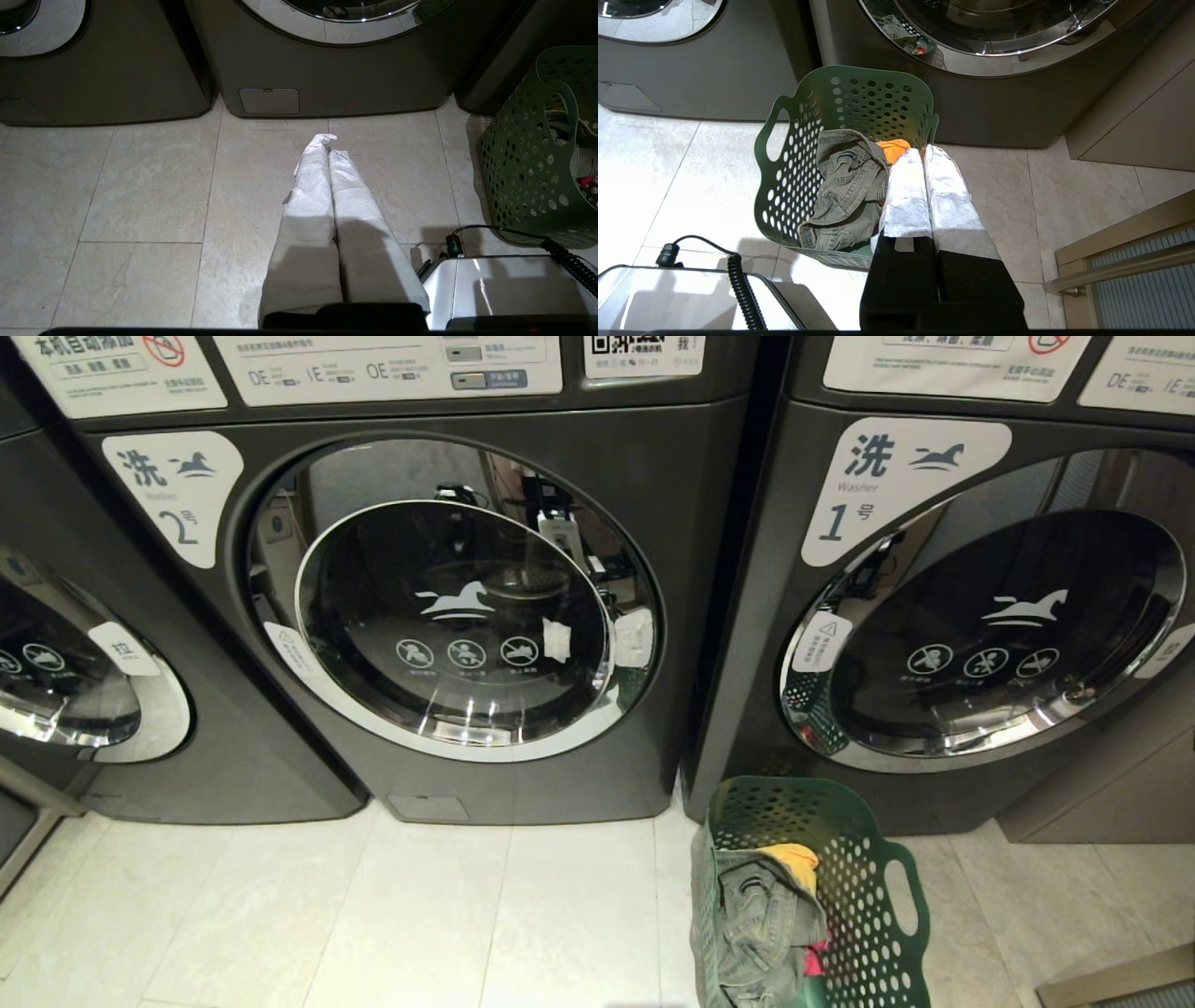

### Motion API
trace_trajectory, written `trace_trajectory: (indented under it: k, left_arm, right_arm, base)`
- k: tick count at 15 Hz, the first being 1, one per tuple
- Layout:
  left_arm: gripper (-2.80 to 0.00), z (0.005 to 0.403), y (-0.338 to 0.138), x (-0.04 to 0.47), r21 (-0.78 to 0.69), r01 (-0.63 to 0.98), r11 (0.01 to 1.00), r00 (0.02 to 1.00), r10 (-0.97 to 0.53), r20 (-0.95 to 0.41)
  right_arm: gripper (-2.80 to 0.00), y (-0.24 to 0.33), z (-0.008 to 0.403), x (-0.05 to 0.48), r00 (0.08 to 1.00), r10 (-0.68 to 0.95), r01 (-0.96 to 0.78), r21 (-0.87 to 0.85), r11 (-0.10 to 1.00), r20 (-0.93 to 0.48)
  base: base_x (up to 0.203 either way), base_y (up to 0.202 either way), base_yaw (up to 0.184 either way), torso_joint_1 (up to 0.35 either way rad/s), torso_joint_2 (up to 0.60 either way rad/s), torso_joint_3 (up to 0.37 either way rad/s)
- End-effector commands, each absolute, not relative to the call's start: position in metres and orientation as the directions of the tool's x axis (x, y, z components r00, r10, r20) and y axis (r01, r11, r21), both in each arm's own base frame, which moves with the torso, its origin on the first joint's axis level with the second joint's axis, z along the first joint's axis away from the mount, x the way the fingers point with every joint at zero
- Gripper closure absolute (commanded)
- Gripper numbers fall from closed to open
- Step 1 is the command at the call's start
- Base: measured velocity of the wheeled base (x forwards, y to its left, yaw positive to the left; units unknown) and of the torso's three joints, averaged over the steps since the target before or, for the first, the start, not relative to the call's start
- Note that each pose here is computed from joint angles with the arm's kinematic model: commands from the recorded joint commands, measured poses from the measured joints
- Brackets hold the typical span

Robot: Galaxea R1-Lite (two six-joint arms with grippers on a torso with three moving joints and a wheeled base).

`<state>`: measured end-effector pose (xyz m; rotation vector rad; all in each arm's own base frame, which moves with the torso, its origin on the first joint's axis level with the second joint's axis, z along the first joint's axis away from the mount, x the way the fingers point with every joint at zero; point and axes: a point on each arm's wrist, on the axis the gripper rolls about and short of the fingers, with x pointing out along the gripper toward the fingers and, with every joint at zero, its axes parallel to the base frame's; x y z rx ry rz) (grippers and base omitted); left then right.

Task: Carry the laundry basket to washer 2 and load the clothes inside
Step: Open the lid of the washing machine

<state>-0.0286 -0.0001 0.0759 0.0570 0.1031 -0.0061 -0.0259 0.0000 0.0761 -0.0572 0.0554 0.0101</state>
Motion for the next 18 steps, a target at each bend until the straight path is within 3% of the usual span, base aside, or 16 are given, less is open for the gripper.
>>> trace_trajectory:
  k: [1, 15, 18]
  left_arm:
    - [0.0, 0.0759, -0.0001, -0.0286, 0.059, 0.009, 0.998, 0.995, -0.003, -0.104]
    - [0.0, 0.0759, -0.0001, -0.0285, 0.059, 0.009, 0.998, 0.994, -0.003, -0.106]
    - [0.0, 0.0759, -0.0001, -0.0286, 0.061, 0.009, 0.998, 0.995, -0.003, -0.104]
  right_arm:
    - [0.0, 0.0, 0.0761, -0.0258, 0.998, 0.009, -0.013, -0.059, 0.998, -0.058]
    - [0.0, 0.0, 0.0761, -0.0258, 0.998, 0.009, -0.013, -0.059, 0.998, -0.057]
    - [0.0, 0.0, 0.0761, -0.0259, 0.998, 0.009, -0.013, -0.061, 0.998, -0.057]
  base:
    - [0.0, 0.0, 0.0, 0.0, 0.0, 0.0]
    - [0.0, 0.0, 0.0, 0.0, 0.0, 0.0]
    - [0.002, -0.149, 0.003, 0.004, 0.0, -0.002]
